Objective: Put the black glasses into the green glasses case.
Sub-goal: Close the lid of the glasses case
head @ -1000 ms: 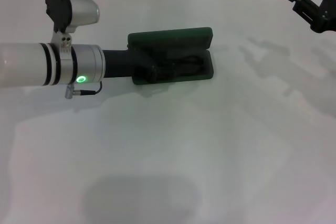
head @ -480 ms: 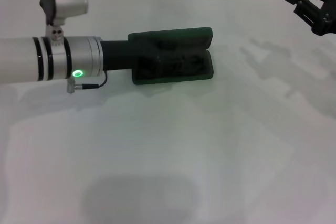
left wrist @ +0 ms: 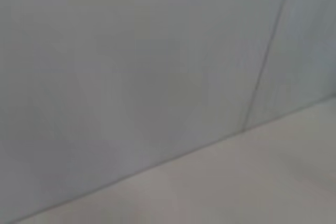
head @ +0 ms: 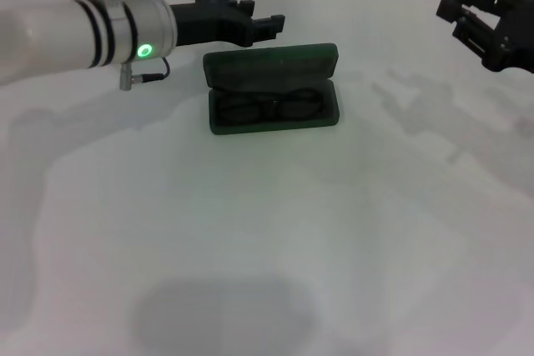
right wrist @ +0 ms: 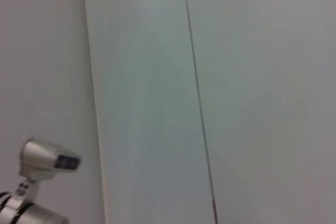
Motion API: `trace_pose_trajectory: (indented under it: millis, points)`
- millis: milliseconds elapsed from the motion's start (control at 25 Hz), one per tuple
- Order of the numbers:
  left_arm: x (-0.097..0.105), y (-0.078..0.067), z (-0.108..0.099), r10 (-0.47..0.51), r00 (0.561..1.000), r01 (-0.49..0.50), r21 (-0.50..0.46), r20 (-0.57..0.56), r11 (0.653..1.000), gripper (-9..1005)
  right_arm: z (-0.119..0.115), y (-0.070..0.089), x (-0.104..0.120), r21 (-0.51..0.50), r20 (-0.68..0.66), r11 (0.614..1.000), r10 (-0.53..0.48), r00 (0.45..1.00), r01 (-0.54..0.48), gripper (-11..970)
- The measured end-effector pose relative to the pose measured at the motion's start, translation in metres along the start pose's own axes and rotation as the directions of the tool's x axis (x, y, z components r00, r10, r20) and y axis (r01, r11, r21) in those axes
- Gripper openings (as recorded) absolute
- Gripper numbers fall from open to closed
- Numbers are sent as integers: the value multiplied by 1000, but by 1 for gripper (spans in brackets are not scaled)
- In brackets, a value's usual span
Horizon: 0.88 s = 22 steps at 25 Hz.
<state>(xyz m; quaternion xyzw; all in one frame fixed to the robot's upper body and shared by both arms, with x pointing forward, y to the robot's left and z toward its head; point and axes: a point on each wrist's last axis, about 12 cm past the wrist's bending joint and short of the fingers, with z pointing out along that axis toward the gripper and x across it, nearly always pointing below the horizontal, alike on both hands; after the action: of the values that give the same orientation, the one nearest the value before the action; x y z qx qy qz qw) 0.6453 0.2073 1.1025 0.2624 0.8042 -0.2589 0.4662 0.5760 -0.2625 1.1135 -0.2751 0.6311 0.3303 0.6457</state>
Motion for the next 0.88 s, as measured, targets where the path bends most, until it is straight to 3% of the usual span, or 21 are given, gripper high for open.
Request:
trace_pose_trajectory:
  millis: [200,560,880]
  points:
    - [-2,-3,8,34,997,-35,-13,-70,999,602,-2,2,6,0,-14,1000,7,1000,-7,406]
    - [4,0,9,30,996,-34,-47,-82,998,603,-4,3,7,-11,-17,1000,9,1000,-9,418]
    - [22,-8,9,84,986,-86,-8,-141,996,603,-6,2,8,-7,-21,1000,8,1000,-8,428]
